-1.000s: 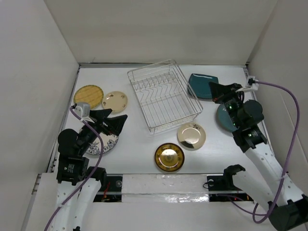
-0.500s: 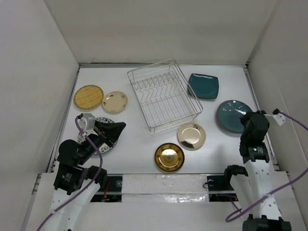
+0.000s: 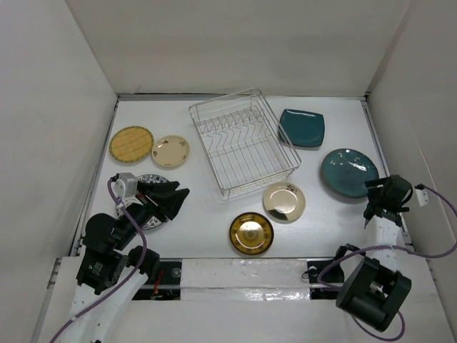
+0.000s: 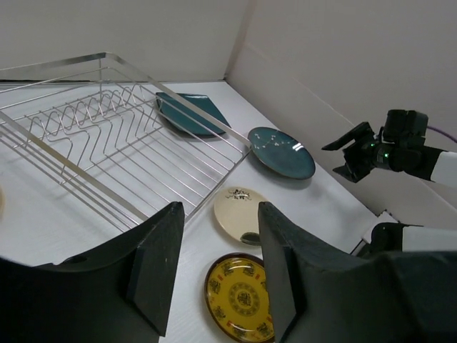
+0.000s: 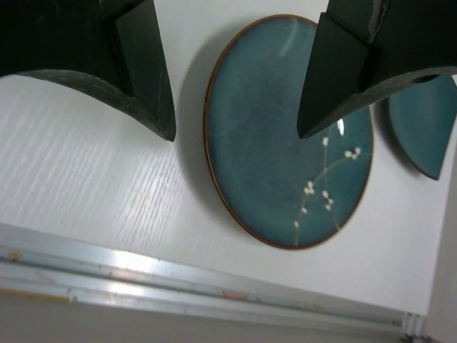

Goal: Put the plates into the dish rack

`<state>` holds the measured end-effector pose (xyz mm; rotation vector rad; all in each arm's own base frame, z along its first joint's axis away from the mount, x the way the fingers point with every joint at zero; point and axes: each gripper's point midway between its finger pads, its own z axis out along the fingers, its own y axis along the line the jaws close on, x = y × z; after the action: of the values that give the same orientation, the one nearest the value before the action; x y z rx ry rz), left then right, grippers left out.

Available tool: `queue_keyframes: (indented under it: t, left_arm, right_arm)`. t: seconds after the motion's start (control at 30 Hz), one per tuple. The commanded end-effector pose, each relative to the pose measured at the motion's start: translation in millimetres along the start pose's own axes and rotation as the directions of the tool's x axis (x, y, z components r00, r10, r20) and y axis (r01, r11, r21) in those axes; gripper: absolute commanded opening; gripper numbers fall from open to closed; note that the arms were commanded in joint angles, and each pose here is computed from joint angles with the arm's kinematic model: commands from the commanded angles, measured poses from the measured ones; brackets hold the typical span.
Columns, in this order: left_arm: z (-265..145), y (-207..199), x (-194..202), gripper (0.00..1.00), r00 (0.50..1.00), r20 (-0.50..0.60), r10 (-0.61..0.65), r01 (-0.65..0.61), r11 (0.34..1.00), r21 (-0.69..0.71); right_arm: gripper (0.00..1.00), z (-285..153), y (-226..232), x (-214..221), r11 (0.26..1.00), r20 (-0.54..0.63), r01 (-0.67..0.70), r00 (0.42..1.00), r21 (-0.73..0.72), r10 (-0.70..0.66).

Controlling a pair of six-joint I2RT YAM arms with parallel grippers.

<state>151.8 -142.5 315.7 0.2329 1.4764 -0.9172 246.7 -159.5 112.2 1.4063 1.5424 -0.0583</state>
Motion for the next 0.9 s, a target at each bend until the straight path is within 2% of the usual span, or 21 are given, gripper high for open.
queue_keyframes:
  t: [0.0,0.07,0.23,0.4,0.47,0.6,0.63,0.7,0.77,0.87]
  left_arm:
    - [-1.4,-2.4,-7.1,0.44,0.999,0.039,-0.002,0.002,1.000,0.003]
    - [-2.3,-2.9,-8.7,0.46,0.999,0.045,-0.001,0.001,1.000,0.003]
    - [-3.6,-1.3,-10.0,0.46,0.999,0.054,-0.002,0.002,1.000,-0.008]
    - [-2.0,0.3,-8.3,0.46,0.999,0.046,-0.004,0.005,1.000,-0.014]
    - [-1.0,1.5,-8.3,0.46,0.999,0.044,-0.006,0.006,1.000,-0.020]
    - [0.4,4.4,-7.5,0.45,0.999,0.040,-0.008,0.009,0.999,-0.033]
    - [0.5,5.1,-8.3,0.45,0.999,0.045,-0.009,0.010,0.999,-0.038]
    - [1.0,7.7,-7.6,0.43,0.999,0.043,-0.009,0.011,0.999,-0.051]
    - [0.9,8.1,-7.3,0.43,0.999,0.043,-0.009,0.011,0.999,-0.052]
    - [-0.5,9.2,-10.4,0.42,0.998,0.058,-0.006,0.010,0.998,-0.062]
  right_arm:
    - [0.75,8.6,27.6,18.0,0.989,-0.099,-0.049,0.994,-0.143,0.035]
    - [0.75,11.4,34.8,32.0,0.981,-0.167,-0.067,0.985,-0.184,0.036]
    - [0.73,26.5,35.2,63.8,0.972,-0.301,-0.158,0.948,-0.173,0.100]
    - [0.68,34.2,28.7,82.6,0.963,-0.363,-0.239,0.914,-0.125,0.180]
    - [0.66,38.3,27.5,82.5,0.960,-0.349,-0.253,0.916,-0.124,0.196]
    - [0.58,48.6,29.9,88.2,0.949,-0.379,-0.292,0.897,-0.119,0.229]
    - [0.51,49.6,31.1,89.0,0.947,-0.385,-0.299,0.893,-0.119,0.233]
    - [0.44,50.9,31.7,89.3,0.943,-0.391,-0.317,0.885,-0.104,0.254]
    - [0.29,51.8,31.6,84.3,0.944,-0.369,-0.314,0.893,-0.101,0.258]
    - [0.13,50.2,31.3,81.3,0.943,-0.352,-0.314,0.899,-0.110,0.259]
